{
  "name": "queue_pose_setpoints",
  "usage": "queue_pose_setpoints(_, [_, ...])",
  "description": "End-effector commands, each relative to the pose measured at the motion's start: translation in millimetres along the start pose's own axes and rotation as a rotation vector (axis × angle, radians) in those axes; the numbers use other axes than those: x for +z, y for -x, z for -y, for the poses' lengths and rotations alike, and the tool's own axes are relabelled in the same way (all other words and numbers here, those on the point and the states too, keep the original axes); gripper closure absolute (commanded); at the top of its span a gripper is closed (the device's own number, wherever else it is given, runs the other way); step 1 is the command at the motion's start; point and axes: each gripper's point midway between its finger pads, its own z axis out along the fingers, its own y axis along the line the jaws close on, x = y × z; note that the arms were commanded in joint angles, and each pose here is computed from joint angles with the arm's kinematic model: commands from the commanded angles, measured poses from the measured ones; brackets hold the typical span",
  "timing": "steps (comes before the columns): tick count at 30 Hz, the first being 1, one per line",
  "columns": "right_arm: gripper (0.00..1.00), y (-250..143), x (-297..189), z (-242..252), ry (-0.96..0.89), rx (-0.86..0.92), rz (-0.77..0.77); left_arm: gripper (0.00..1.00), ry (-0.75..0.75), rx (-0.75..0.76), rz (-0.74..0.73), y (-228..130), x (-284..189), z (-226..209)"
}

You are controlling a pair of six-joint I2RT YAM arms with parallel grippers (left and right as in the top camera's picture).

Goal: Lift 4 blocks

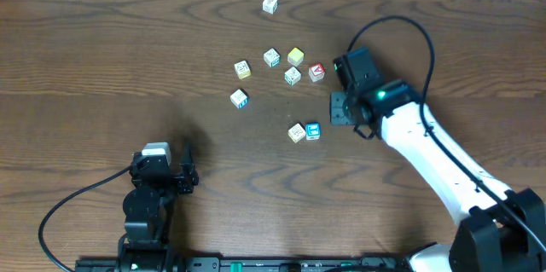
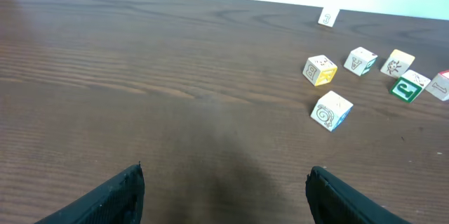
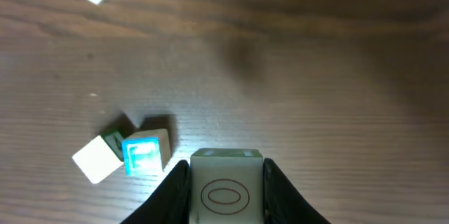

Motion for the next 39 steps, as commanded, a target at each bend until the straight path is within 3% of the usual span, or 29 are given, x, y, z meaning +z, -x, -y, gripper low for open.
queue_pose_setpoints(1, [0.83, -22.7, 19.0, -4.9, 0.051, 0.042, -0.050, 0.25, 0.016, 0.012, -0.051, -17.1, 1.3, -3.6])
queue_pose_setpoints(17, [0.78, -40.4, 47.9, -28.3, 0.144, -0.008, 0.021, 0.25, 0.016, 0.013, -0.052, -17.3, 1.3, -3.6])
queue_pose_setpoints(39, [0.79, -41.5, 47.8, -36.1, 0.162, -0.024, 0.031, 0.26, 0.016, 0.013, -0.052, -17.2, 1.3, -3.6])
